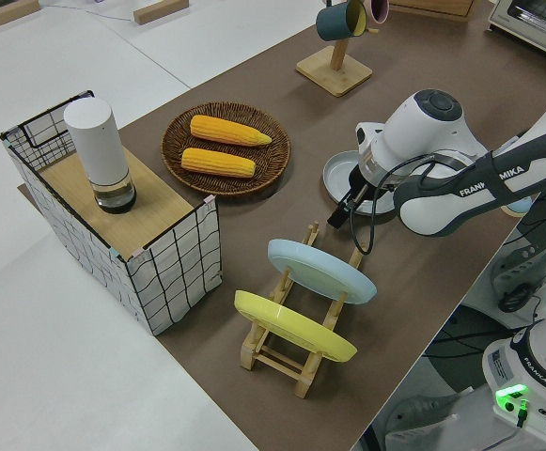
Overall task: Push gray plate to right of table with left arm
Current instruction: 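Move the left gripper against the near edge of the gray plate, then push the gray plate with the left gripper across the table toward the right arm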
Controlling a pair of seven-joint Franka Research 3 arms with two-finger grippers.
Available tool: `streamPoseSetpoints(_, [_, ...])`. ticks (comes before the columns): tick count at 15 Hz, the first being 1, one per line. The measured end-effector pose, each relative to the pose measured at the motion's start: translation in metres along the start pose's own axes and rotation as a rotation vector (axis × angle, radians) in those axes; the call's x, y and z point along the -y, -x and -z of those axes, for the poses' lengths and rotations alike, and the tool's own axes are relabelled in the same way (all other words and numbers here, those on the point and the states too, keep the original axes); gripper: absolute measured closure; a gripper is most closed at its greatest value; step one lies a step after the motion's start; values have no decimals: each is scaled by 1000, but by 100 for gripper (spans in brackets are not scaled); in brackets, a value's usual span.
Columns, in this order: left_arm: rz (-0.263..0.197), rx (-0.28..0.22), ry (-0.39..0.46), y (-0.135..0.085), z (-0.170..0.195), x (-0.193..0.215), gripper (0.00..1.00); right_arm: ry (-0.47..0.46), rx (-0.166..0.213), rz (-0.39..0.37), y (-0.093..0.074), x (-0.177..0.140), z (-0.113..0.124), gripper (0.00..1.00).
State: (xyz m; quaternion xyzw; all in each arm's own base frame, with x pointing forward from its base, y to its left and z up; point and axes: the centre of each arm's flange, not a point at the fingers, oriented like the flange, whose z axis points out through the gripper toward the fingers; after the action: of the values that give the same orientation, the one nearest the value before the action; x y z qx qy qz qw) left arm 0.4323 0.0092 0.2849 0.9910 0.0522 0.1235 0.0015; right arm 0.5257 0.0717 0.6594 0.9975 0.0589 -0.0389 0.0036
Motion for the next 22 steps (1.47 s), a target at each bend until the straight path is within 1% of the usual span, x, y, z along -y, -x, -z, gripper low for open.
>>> streamPoseSetpoints(2, [18, -7, 0, -1, 3, 0, 46, 0, 0, 0, 0, 0, 0, 1])
streamPoseSetpoints(4, [32, -10, 1, -2, 4, -1, 68, 0, 0, 0, 0, 0, 0, 1])
streamPoseSetpoints(5, [36, -12, 1, -2, 5, -2, 76, 0, 0, 0, 0, 0, 0, 1])
streamPoseSetpoints(6, [40, -13, 1, -2, 5, -2, 87, 0, 0, 0, 0, 0, 0, 1])
streamPoseSetpoints(7, [41, -12, 1, -2, 5, -2, 91, 0, 0, 0, 0, 0, 0, 1])
streamPoseSetpoints(14, [50, -12, 2, -2, 5, -2, 91, 0, 0, 0, 0, 0, 0, 1])
streamPoseSetpoints(18, [83, -12, 5, -1, 5, -12, 91, 0, 0, 0, 0, 0, 0, 1])
streamPoseSetpoints(20, [113, -12, 10, 0, 6, -24, 91, 0, 0, 0, 0, 0, 0, 1])
streamPoseSetpoints(22, [130, -6, 16, 4, 5, -41, 91, 0, 0, 0, 0, 0, 0, 1])
